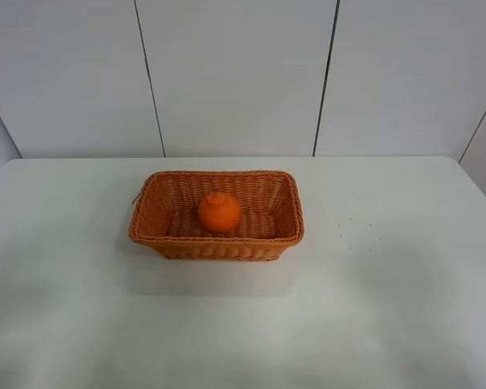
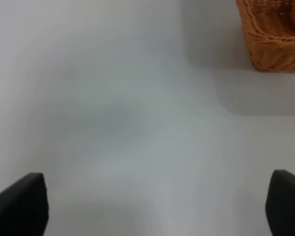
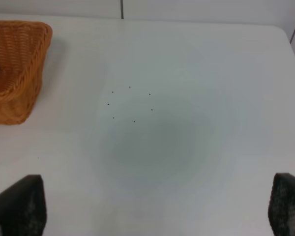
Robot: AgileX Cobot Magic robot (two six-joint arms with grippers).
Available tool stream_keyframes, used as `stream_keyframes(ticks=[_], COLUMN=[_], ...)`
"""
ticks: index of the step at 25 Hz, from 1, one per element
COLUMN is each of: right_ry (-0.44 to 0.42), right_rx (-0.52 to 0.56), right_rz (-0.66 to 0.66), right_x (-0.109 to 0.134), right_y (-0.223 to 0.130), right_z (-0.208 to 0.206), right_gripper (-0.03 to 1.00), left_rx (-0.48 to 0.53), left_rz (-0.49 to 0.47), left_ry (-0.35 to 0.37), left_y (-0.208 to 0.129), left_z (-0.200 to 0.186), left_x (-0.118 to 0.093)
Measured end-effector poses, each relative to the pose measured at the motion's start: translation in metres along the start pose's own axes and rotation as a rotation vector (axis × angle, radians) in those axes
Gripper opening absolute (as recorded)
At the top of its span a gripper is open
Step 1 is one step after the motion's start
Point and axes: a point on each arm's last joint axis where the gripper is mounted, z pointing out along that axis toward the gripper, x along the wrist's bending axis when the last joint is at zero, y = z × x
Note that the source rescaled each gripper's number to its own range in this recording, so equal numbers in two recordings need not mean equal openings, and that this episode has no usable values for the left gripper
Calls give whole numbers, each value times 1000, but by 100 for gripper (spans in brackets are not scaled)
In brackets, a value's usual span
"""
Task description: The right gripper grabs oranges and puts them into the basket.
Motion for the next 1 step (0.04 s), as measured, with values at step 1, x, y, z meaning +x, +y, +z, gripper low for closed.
stream_keyframes(ticks=[1], right_ry=[0], right_rx=[0], right_rz=[0], right_x=[0], right_y=[0], right_z=[0], right_gripper=[100], left_rx=[0], left_rz=[0], left_ry=[0], left_y=[0], left_z=[0], left_x=[0])
